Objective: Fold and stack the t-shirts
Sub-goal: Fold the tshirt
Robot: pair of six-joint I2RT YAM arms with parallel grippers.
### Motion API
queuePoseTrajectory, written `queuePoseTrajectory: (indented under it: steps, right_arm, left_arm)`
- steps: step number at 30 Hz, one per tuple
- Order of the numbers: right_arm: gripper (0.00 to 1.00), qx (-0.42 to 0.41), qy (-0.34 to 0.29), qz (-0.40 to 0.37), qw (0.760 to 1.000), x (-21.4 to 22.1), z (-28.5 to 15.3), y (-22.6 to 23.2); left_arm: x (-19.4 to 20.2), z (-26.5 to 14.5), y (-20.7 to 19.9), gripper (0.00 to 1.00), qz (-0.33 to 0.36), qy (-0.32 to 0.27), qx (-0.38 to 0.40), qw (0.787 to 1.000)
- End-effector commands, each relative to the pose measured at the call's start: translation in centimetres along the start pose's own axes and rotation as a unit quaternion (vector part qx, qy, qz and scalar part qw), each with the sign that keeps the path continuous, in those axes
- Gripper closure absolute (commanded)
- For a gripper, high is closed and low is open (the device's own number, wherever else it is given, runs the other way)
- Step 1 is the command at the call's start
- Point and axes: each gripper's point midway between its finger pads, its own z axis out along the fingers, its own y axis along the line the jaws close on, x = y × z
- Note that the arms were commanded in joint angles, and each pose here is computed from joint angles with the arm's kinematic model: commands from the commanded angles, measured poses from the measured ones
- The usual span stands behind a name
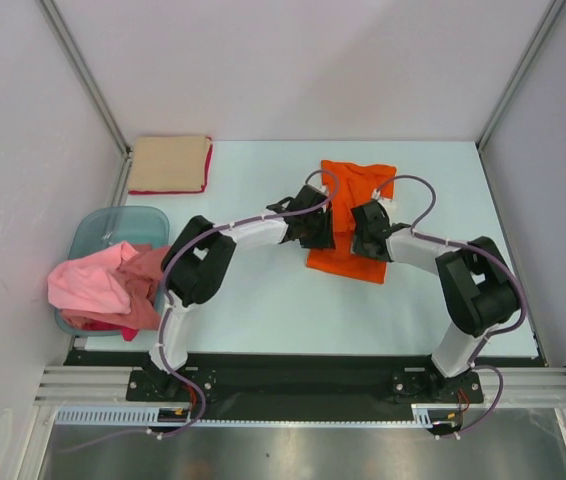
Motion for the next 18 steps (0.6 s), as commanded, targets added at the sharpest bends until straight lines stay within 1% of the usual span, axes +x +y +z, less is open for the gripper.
queuePoseTrajectory:
  steps: [1,5,6,8,9,11,12,13,14,15,16,18]
  right_arm:
    - [0.44,0.016,-0.065,0.016,0.998,-3.8,0.8,0.8]
    - [0.44,0.027,-0.072,0.011,0.997,-5.6,2.4,0.4]
    - [0.44,0.022,-0.078,0.013,0.997,-6.7,2.5,0.8]
    - [0.44,0.033,-0.077,0.012,0.996,-7.7,3.5,0.1]
    - [0.44,0.029,-0.088,0.017,0.996,-9.2,3.6,0.4]
    - [0.44,0.037,-0.089,0.013,0.995,-10.1,4.8,-0.2]
    - [0.44,0.033,-0.094,0.020,0.995,-11.5,5.2,-0.5]
    - [0.44,0.023,-0.111,0.025,0.993,-14.0,5.0,0.1]
    - [0.44,0.032,-0.098,0.020,0.994,-14.2,5.5,-0.2]
    - [0.43,0.036,-0.099,0.022,0.994,-15.4,5.4,-0.6]
    - [0.43,0.024,-0.119,0.027,0.992,-17.9,4.4,0.1]
    - [0.41,0.001,-0.128,0.014,0.992,-19.8,2.9,0.7]
  left_arm:
    - [-4.1,0.0,-1.9,0.56,-0.007,-0.055,0.024,0.998]
    - [-5.4,0.6,-1.7,0.55,-0.014,-0.066,0.020,0.998]
    - [-5.8,0.1,-1.7,0.55,-0.017,-0.072,0.020,0.997]
    - [-6.6,-0.4,-1.6,0.55,-0.016,-0.086,0.015,0.996]
    - [-7.0,-0.8,-1.7,0.55,-0.014,-0.092,0.014,0.996]
    - [-7.8,-2.1,-1.9,0.55,-0.013,-0.104,0.012,0.994]
    - [-7.9,-2.6,-1.8,0.54,-0.013,-0.108,0.011,0.994]
    - [-8.4,-3.6,-2.2,0.54,-0.013,-0.116,0.016,0.993]
    - [-8.5,-4.1,-2.5,0.54,-0.012,-0.119,0.019,0.993]
    - [-8.3,-4.3,-2.5,0.53,-0.012,-0.117,0.021,0.993]
    - [-8.6,-5.0,-2.9,0.53,-0.011,-0.120,0.029,0.992]
    - [-8.2,-5.0,-3.3,0.53,-0.009,-0.112,0.039,0.993]
